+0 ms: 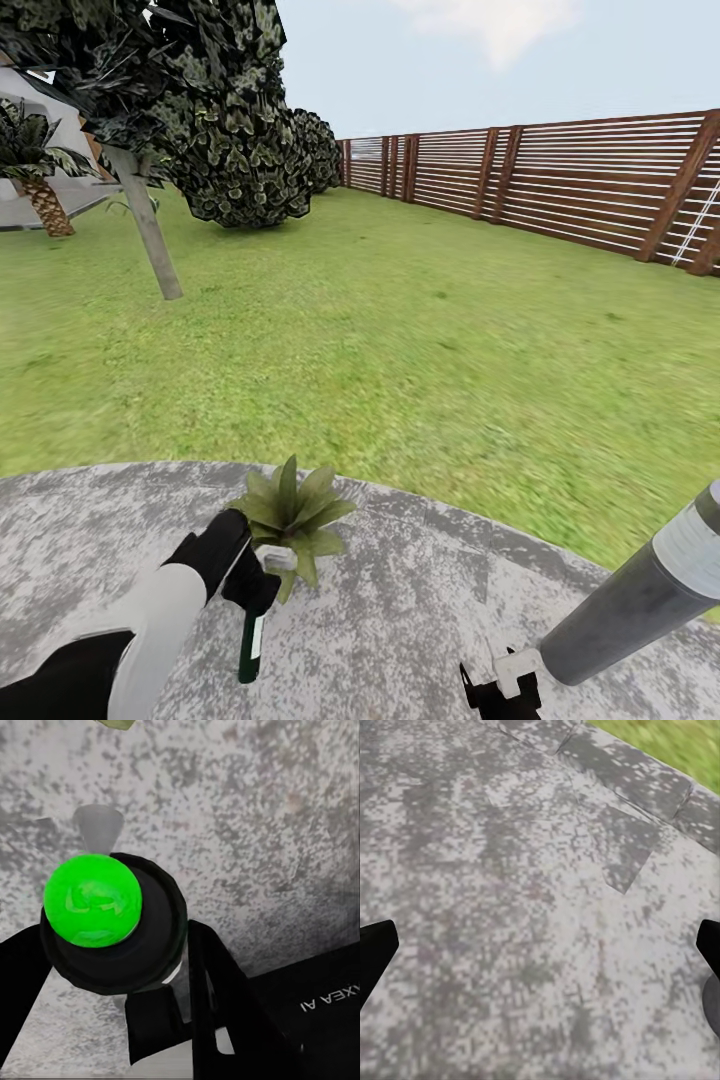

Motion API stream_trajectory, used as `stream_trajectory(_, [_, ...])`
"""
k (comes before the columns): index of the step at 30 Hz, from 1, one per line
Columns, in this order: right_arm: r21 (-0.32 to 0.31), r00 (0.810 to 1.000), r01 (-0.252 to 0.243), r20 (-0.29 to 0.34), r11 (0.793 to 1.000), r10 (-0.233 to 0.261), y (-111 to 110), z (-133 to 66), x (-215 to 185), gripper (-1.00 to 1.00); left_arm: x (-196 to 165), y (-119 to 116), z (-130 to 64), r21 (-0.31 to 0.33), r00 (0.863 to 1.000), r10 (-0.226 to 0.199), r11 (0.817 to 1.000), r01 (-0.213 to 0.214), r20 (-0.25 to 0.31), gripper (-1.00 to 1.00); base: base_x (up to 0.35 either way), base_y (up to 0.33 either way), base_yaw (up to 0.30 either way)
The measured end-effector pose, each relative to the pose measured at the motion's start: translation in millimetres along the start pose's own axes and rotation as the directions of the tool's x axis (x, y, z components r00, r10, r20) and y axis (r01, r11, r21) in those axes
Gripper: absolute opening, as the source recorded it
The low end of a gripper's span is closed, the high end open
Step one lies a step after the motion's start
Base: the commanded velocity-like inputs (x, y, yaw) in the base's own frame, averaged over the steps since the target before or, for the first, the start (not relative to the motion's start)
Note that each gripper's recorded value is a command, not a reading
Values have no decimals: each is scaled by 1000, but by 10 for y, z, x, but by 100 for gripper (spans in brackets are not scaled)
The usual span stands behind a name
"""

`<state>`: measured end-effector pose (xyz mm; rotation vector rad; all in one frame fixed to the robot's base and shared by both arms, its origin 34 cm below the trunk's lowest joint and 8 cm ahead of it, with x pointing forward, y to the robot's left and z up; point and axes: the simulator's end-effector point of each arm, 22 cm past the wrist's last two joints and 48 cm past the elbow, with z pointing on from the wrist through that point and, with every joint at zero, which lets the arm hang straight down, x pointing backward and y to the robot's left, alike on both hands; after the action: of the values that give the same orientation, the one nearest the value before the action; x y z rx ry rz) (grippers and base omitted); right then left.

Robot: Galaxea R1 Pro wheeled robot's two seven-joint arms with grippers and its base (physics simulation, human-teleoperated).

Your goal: Pick up the pesticide atomizer in the garden and spray insectifuge to fully cover both potted plants in the garden.

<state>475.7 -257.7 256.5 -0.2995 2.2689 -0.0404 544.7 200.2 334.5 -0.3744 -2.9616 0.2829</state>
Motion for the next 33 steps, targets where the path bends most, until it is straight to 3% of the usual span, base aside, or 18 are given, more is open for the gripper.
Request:
stream_trajectory(5, [-2, 1000, -1, -4, 1000, 1, 9, -5, 15, 100, 150, 141, 66, -47, 999, 33, 998, -35, -41, -100, 0, 0, 0])
stream_trajectory(16, [-2, 1000, -1, -4, 1000, 1, 10, -6, 17, 100, 86, -210, 102, -4, 997, 65, 998, -65, -45, -100, 0, 0, 0])
stream_trajectory(27, [-2, 1000, -1, -4, 1000, 1, 10, -6, 17, 100, 550, -158, 395, 8, 990, 58, 998, -57, -130, -100, 0, 0, 0])
stream_trajectory(33, [-2, 1000, -1, -4, 1000, 1, 10, -6, 17, 100, 455, -166, 333, 10, 992, 50, 999, -49, -112, -100, 0, 0, 0])
